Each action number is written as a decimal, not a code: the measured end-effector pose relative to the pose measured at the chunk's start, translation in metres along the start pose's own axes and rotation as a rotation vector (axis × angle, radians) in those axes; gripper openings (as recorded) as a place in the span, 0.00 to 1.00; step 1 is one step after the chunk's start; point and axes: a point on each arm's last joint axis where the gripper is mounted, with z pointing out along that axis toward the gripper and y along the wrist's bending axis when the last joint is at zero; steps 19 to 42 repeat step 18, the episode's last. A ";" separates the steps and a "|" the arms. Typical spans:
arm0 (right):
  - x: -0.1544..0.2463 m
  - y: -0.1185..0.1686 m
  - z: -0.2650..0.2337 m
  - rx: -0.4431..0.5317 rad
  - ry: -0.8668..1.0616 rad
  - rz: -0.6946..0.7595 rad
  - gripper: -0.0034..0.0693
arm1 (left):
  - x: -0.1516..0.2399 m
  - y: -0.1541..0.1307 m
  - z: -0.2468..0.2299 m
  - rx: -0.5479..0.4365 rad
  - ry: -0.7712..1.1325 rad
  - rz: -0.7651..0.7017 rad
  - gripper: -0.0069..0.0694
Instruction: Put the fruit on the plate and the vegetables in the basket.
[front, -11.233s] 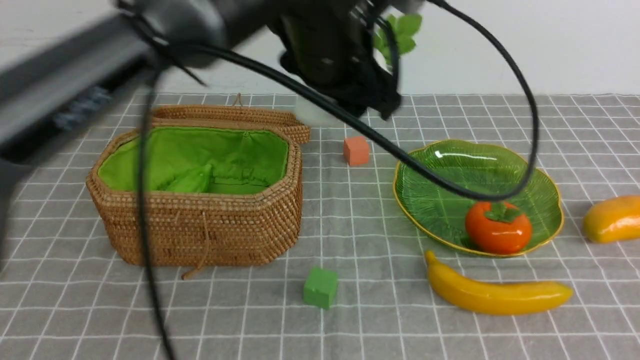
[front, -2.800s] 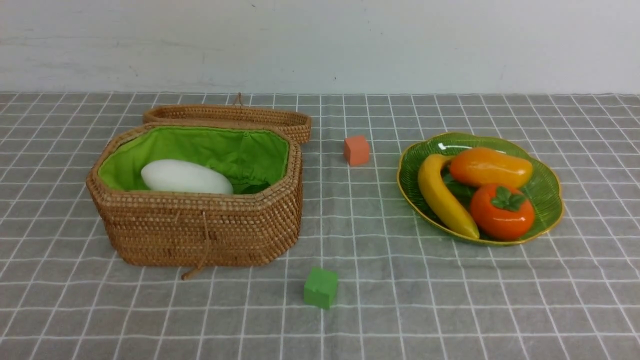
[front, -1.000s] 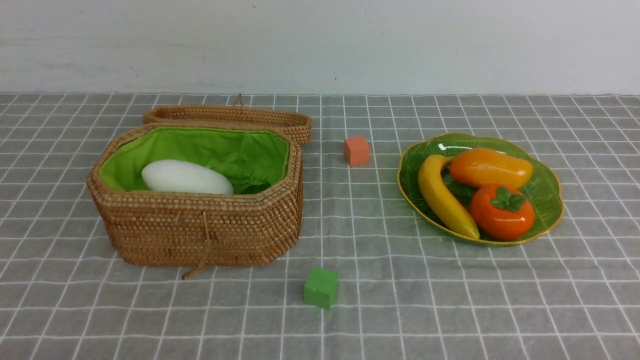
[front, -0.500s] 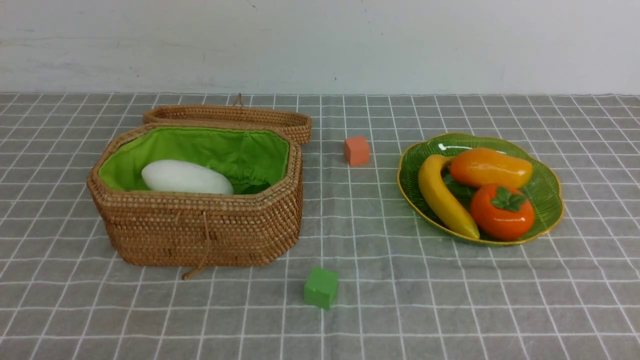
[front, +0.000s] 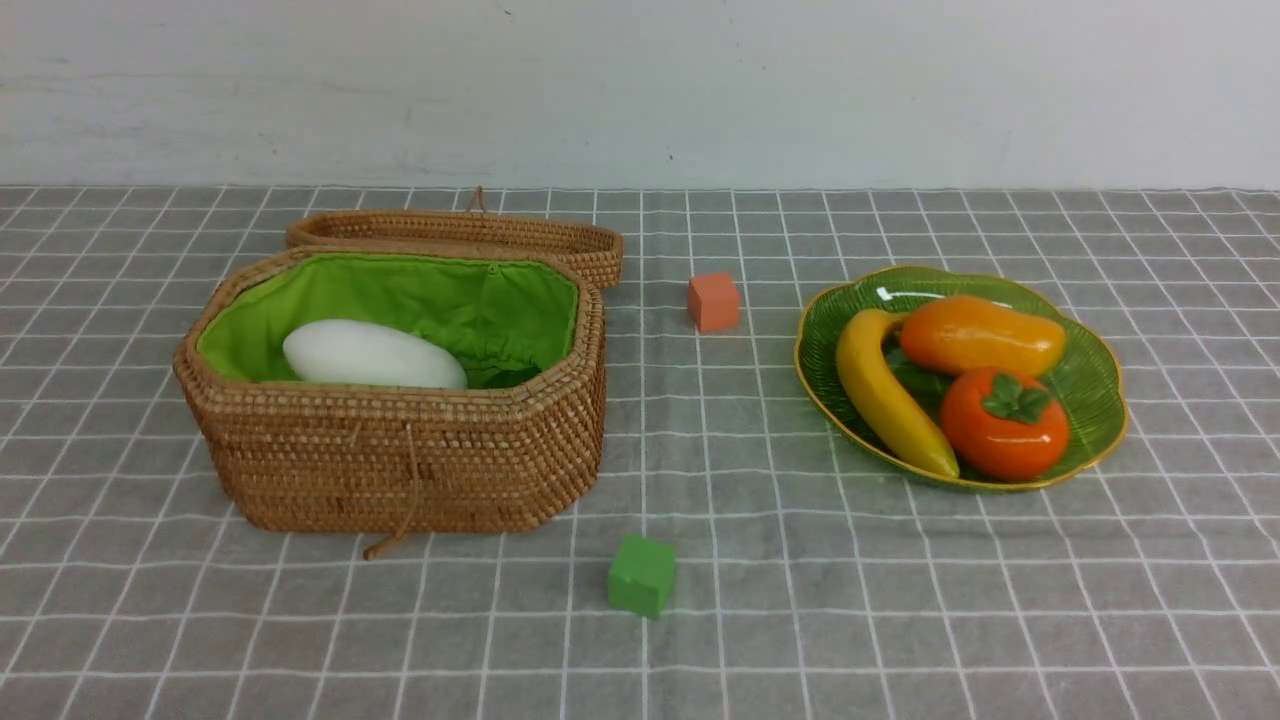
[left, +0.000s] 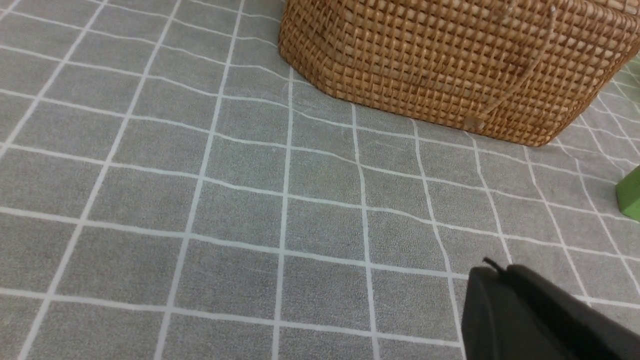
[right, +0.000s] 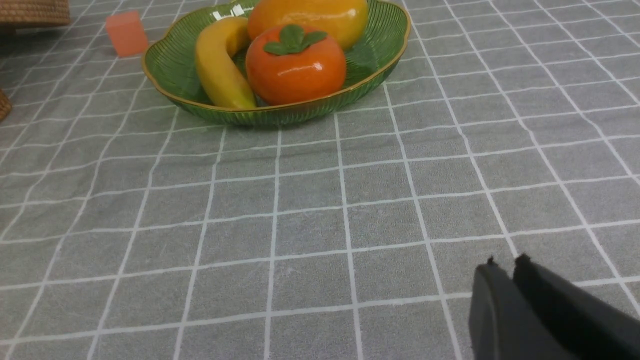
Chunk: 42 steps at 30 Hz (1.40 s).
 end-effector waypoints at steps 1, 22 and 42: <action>0.000 0.000 0.000 0.000 0.000 0.000 0.12 | 0.000 0.000 0.000 0.000 0.000 0.000 0.09; 0.000 0.000 0.000 0.000 0.000 0.000 0.16 | 0.000 0.000 0.000 0.000 0.000 0.000 0.11; 0.000 0.000 0.000 0.000 0.000 0.000 0.16 | 0.000 0.000 0.000 0.000 0.000 0.000 0.11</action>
